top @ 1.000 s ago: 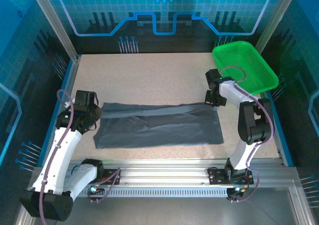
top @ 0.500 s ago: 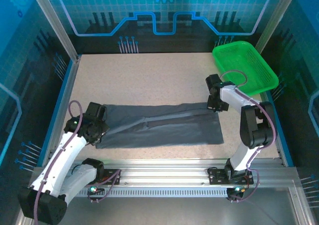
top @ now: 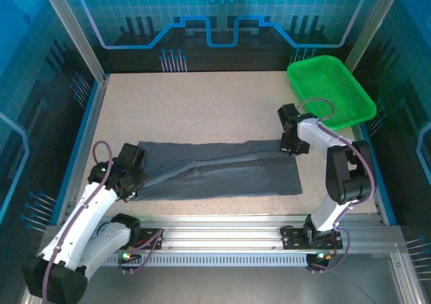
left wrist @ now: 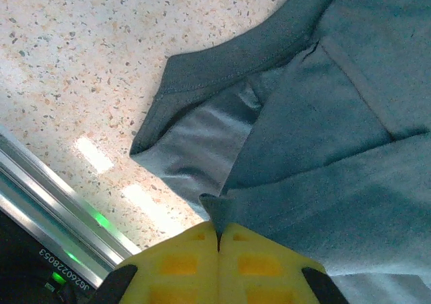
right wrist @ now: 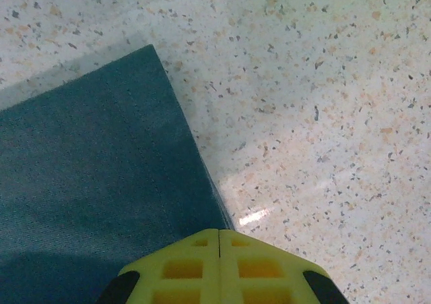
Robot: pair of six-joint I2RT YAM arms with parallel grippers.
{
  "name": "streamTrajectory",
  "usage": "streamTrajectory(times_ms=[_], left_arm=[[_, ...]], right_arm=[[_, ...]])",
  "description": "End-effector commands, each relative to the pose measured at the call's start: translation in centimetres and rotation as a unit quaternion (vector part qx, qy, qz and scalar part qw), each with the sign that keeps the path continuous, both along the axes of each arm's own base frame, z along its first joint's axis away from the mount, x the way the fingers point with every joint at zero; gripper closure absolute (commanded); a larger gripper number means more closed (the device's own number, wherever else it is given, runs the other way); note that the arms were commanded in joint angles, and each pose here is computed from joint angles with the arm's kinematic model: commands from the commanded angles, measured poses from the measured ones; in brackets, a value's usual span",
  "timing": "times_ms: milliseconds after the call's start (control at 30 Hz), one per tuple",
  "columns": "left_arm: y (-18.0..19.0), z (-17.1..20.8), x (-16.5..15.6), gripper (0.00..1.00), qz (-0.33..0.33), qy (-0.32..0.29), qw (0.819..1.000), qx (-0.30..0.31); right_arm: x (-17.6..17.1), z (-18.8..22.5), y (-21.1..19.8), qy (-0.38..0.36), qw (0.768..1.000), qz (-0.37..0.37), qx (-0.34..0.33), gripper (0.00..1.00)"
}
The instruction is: Fold and stack the t-shirts
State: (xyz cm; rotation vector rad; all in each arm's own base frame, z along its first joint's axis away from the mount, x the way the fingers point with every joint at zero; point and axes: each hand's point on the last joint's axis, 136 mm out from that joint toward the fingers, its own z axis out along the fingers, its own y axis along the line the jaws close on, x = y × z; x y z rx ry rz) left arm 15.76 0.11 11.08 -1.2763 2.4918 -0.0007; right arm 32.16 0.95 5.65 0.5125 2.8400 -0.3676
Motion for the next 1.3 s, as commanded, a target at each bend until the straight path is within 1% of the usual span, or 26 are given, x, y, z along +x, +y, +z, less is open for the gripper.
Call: streamTrajectory(times_ms=[0, 100, 233, 267, 367, 400, 533, 667, 833, 867, 900, 967, 1000, 1067, 1167, 1267], left_arm=[[0.8, 0.3, -1.2, 1.0, 0.012, 0.012, 1.0, 0.019], [0.8, 0.1, -1.6, 1.0, 0.013, 0.016, 1.0, 0.017], [0.3, -0.9, -2.0, 1.0, 0.018, 0.024, 1.0, 0.002], [0.1, -1.1, -1.9, 1.0, 0.017, 0.02, 1.0, -0.004], [-0.5, -1.3, -1.2, 1.0, 0.012, 0.002, 1.0, -0.019], [-0.8, -1.3, -0.8, 1.0, 0.009, -0.003, 1.0, -0.025], [-1.7, -1.2, 0.5, 1.0, -0.007, -0.022, 0.999, -0.043], [-1.8, -1.3, 0.7, 1.0, -0.012, -0.018, 0.999, -0.041], [-1.8, -1.6, 0.6, 1.0, -0.007, -0.012, 0.999, -0.043], [-1.9, -1.5, 0.9, 0.94, -0.008, -0.017, 0.999, -0.045], [-2.1, -1.3, 1.3, 0.81, -0.014, -0.025, 0.998, -0.047], [-2.1, -0.2, 2.5, 0.6, -0.029, -0.048, 0.998, -0.041], [-2.0, 0.6, 3.4, 0.54, -0.036, -0.06, 0.997, -0.034], [-1.9, 1.6, 5.7, 0.53, -0.037, -0.079, 0.995, -0.044], [-1.2, 1.4, 9.4, 0.52, -0.004, -0.091, 0.99, -0.105], [0.5, 0.7, 13.6, 0.49, 0.007, -0.111, 0.987, -0.116]], right_arm=[[-1.1, 0.3, -0.2, 0.007, 1.0, -0.004, -0.014, 0.96], [-1.3, 0.3, -0.2, 0.008, 1.0, -0.005, -0.014, 0.95], [-2.0, -0.1, 0.1, 0.015, 1.0, -0.009, 0.001, 0.86], [-2.3, -0.2, 0.2, 0.016, 1.0, -0.012, 0.007, 0.83], [-3.2, -0.3, 0.0, 0.018, 0.999, -0.034, 0.022, 0.69], [-3.3, -0.2, 0.0, 0.015, 0.999, -0.04, 0.029, 0.68], [-2.8, 0.7, -0.1, 0.0, 0.998, -0.048, 0.041, 0.68], [-1.7, 1.6, 0.7, -0.012, 0.997, -0.041, 0.057, 0.69], [-1.2, 1.0, 2.3, -0.008, 0.995, -0.042, 0.088, 0.77], [-1.2, 0.8, 2.4, -0.006, 0.995, -0.043, 0.091, 0.78], [-1.1, 0.7, 2.6, -0.004, 0.995, -0.044, 0.094, 0.79], [-0.7, 0.4, 2.8, -0.004, 0.994, -0.04, 0.1, 0.79], [-0.4, 0.3, 3.1, -0.005, 0.994, -0.034, 0.105, 0.79], [0.3, 0.2, 3.5, -0.004, 0.993, -0.024, 0.114, 0.78], [1.3, -0.6, 4.4, 0.01, 0.99, -0.011, 0.137, 0.78], [1.6, -1.5, 4.4, 0.036, 0.99, -0.013, 0.134, 0.78]])
